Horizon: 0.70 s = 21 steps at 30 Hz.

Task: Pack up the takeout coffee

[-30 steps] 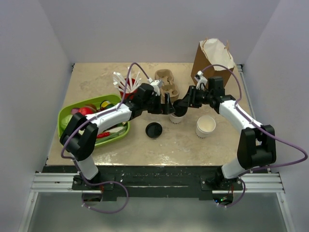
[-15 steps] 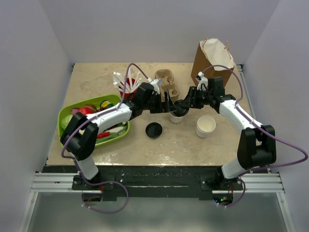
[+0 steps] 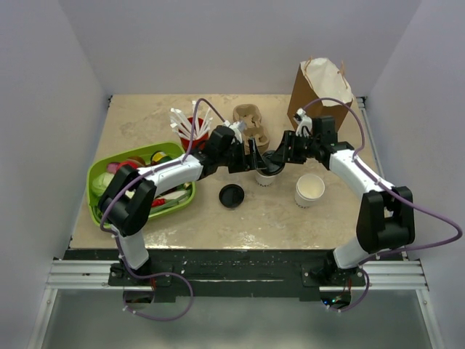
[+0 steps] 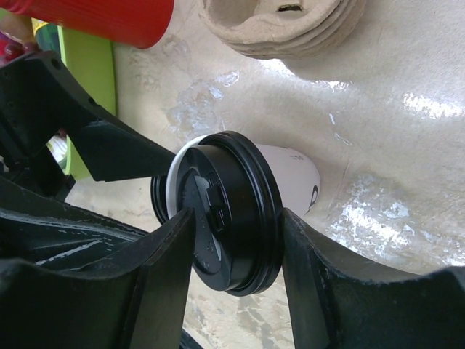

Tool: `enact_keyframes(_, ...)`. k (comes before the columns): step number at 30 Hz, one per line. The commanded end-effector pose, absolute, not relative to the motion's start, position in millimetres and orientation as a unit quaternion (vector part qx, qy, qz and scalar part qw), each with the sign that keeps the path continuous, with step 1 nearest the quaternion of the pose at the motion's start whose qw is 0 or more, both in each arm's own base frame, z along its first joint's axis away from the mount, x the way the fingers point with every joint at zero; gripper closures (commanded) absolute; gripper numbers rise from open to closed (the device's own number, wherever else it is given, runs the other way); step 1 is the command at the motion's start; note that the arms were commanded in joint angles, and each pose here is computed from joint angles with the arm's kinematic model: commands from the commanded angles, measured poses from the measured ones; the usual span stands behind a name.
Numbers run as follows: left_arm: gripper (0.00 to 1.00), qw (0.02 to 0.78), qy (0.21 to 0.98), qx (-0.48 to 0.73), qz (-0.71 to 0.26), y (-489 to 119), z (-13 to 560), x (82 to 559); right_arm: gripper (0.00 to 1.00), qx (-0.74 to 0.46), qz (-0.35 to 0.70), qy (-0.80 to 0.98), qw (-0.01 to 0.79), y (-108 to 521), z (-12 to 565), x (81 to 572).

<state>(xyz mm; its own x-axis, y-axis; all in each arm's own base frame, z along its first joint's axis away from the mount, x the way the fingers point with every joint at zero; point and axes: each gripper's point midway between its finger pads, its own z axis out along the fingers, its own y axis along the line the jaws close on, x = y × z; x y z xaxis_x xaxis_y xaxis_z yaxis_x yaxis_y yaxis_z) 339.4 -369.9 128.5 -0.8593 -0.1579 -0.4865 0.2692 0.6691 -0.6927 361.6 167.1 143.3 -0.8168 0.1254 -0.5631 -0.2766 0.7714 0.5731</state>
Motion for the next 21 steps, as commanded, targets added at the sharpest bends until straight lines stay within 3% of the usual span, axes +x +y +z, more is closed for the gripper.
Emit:
enact_keyframes(1,0.15,0.285,0.859,0.024,-0.425,-379,151,351,0.47,-0.050,0.321,0.889,0.321,163,153,374)
enact_keyframes(21,0.21,0.275,0.853,-0.010,-0.443,-382,150,352,0.44,-0.054,0.357,0.884,0.297,177,147,365)
